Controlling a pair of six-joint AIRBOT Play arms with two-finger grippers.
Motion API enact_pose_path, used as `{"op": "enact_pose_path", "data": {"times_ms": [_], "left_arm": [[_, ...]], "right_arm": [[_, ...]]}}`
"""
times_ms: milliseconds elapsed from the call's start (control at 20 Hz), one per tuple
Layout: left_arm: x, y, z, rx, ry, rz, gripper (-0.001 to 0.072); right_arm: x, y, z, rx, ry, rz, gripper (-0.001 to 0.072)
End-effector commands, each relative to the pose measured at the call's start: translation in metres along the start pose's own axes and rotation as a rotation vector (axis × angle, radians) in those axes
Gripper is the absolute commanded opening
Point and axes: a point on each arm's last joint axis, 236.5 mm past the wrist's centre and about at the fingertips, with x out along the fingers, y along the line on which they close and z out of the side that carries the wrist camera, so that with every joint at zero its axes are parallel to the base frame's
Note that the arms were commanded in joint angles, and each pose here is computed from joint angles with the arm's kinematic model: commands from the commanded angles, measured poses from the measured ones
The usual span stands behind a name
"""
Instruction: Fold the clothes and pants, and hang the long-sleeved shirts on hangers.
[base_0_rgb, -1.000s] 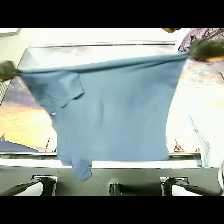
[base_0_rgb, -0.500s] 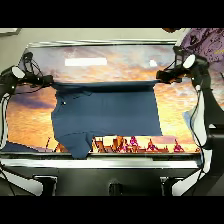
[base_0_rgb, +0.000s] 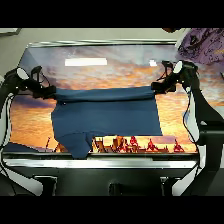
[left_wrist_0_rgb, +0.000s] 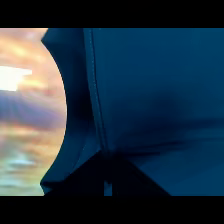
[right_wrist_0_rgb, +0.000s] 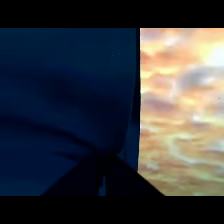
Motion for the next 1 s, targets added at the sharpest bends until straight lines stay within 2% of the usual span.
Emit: {"op": "enact_pose_path", "data": {"times_ms": [0,500,550,600,650,700,750,800,950], "left_arm": [[0.009,0.001,-0.036,-0.034,0.164,-0.002,0.0016],[0.02,0.003,-0.046,-0.063,0.22,0.0,0.0019],[0.02,0.003,-0.047,-0.064,0.221,0.0,0.0056],[0.02,0.004,-0.046,-0.068,0.221,0.0,0.0127],[0.02,0.003,-0.046,-0.072,0.22,0.001,0.0232],[0.018,0.003,-0.045,-0.094,0.217,0.003,0.0447],[0.014,0.003,-0.043,-0.119,0.208,0.006,0.0678],[0.007,0.003,-0.038,-0.138,0.188,0.009,0.072],[-0.033,0.022,-0.03,-0.141,0.134,0.092,0.072]], "right_arm": [[0.01,-0.001,-0.02,0.005,0.093,0.002,0.003],[0.024,-0.002,-0.036,0.033,0.171,0.006,0.0032],[0.024,-0.002,-0.036,0.034,0.173,0.006,0.0034],[0.024,-0.002,-0.036,0.034,0.173,0.006,0.0091],[0.024,-0.002,-0.037,0.034,0.174,0.006,0.0197],[0.023,-0.004,-0.04,0.033,0.19,-0.004,0.032],[0.022,-0.007,-0.044,0.04,0.206,-0.018,0.0388],[0.018,-0.011,-0.049,0.042,0.224,-0.032,0.0441],[-0.008,-0.029,-0.051,0.047,0.216,-0.113,0.0452]]}}
